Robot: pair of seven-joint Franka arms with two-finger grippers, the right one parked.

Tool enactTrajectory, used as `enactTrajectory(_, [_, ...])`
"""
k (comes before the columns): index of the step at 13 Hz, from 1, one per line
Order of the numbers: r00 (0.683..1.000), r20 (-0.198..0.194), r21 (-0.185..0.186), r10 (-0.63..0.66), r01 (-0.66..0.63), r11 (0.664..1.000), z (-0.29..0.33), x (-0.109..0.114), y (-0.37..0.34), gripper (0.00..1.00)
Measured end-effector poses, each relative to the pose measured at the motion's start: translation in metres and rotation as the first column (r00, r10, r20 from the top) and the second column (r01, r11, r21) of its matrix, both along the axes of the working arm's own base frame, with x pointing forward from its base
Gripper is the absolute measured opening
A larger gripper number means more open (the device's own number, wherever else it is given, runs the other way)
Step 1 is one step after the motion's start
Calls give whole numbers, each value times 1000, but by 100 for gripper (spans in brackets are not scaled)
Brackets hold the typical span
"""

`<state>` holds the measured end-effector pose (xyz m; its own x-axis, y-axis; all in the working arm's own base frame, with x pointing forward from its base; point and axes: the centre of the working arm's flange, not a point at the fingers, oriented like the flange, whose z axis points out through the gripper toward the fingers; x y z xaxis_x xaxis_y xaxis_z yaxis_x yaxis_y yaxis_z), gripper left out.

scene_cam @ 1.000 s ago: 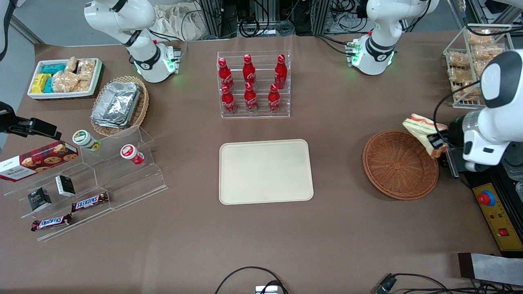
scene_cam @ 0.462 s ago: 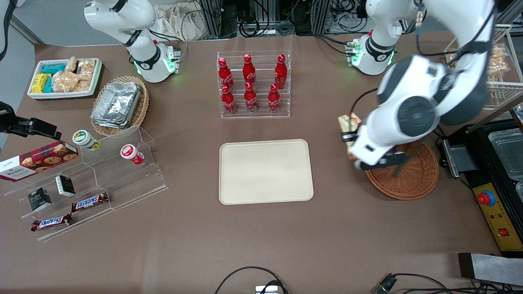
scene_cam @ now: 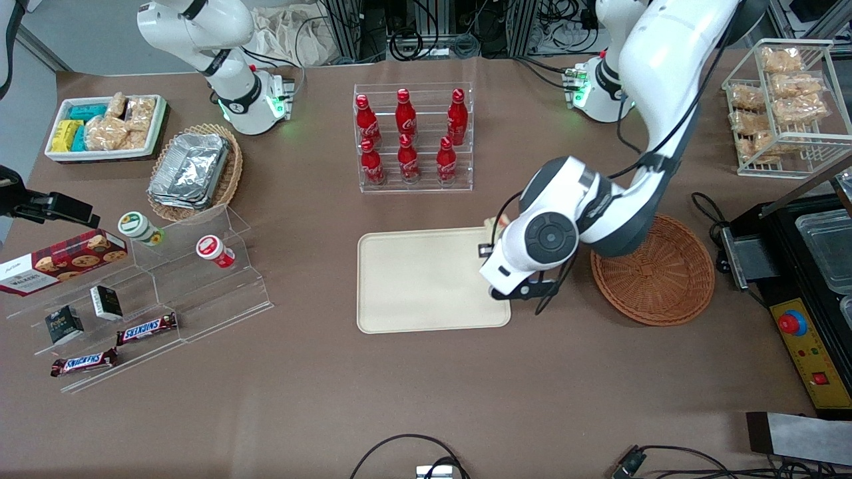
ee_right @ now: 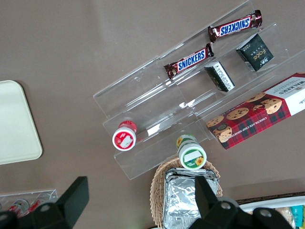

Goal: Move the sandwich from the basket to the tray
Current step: 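Lift the sandwich and carry it with the left gripper over the beige tray, then lower the sandwich onto the tray and open the left gripper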

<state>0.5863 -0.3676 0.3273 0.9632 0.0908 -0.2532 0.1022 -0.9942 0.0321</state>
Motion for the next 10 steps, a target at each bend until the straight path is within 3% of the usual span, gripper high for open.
enactTrajectory(2, [999,34,11,3,-3,1000,-23,1,-13,21])
enactTrajectory(7, [996,79,140,-39,28,990,-70,-15,-38,21])
enactTrajectory(10, [994,109,104,-24,12,994,-103,-8,-41,21])
